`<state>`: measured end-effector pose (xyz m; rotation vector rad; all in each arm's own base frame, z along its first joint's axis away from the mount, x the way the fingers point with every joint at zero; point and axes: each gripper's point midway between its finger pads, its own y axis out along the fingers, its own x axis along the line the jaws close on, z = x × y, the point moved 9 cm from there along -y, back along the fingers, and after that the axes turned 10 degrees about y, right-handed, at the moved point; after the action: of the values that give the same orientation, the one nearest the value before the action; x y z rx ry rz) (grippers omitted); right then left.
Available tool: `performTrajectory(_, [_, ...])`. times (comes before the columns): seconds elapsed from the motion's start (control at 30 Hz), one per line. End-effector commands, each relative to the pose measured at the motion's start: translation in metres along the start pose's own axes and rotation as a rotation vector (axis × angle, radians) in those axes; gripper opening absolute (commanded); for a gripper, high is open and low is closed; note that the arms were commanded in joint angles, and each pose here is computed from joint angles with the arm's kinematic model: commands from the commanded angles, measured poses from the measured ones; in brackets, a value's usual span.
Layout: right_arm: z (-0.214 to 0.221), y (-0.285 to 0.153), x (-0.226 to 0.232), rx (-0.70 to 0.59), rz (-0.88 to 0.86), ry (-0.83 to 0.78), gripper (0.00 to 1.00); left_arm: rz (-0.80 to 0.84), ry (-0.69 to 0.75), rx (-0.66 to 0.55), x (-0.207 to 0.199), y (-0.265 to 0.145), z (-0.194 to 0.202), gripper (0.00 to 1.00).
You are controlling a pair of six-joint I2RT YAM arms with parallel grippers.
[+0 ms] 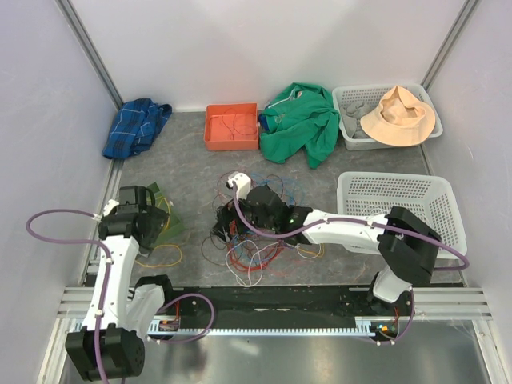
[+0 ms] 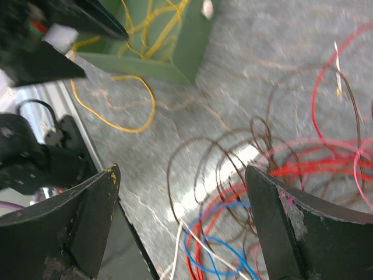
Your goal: Untangle the cables
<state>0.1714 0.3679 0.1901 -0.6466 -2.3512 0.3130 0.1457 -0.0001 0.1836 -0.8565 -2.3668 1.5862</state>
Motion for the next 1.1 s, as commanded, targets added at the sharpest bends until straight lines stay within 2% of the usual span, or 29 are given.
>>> performTrajectory(0.0, [-0.005,-0.017,0.001,-0.069,-0.009,0.0,0.96,0.068,0.041,-0.069,-0.009,-0.012,-0.013,0.92])
performTrajectory(0.3, [0.01,-0.051,-0.014,-0.15,0.026,-0.005,0.96,0.338,0.272,-0.068,-0.039,-0.019,-0.017,0.92])
performTrajectory(0.5, [0.012,-0.083,-0.02,-0.224,0.06,-0.032,0.97,0.289,0.387,-0.073,-0.043,-0.016,0.0,0.94])
performTrajectory(0.57, [0.016,-0.089,-0.024,-0.224,0.074,-0.043,0.97,0.237,0.393,-0.029,-0.041,-0.016,0.011,0.94])
performTrajectory(0.63, [0.015,-0.095,-0.024,-0.239,0.078,-0.049,0.97,0.156,0.312,-0.012,-0.038,-0.014,0.02,0.95])
performTrajectory(0.7, [0.016,-0.098,-0.027,-0.25,0.086,-0.055,0.97,0.062,0.295,0.048,-0.032,-0.005,0.04,0.98])
performTrajectory(0.73, [0.016,-0.099,-0.027,-0.257,0.085,-0.054,0.97,0.024,0.206,0.064,-0.033,-0.001,0.046,0.99])
performTrajectory(0.8, [0.017,-0.097,-0.026,-0.248,0.076,-0.052,0.98,-0.05,0.184,0.08,-0.028,0.011,0.057,1.0])
performTrajectory(0.83, [0.017,-0.096,-0.026,-0.24,0.072,-0.052,0.98,-0.073,0.122,0.078,-0.029,0.014,0.058,1.0])
performTrajectory(0.97, [0.02,-0.094,-0.025,-0.222,0.06,-0.035,0.97,-0.122,0.088,0.01,-0.029,0.015,0.05,1.0])
performTrajectory(1.07, [0.021,-0.093,-0.025,-0.218,0.061,-0.022,0.97,-0.093,0.037,-0.044,-0.031,0.008,0.042,1.0])
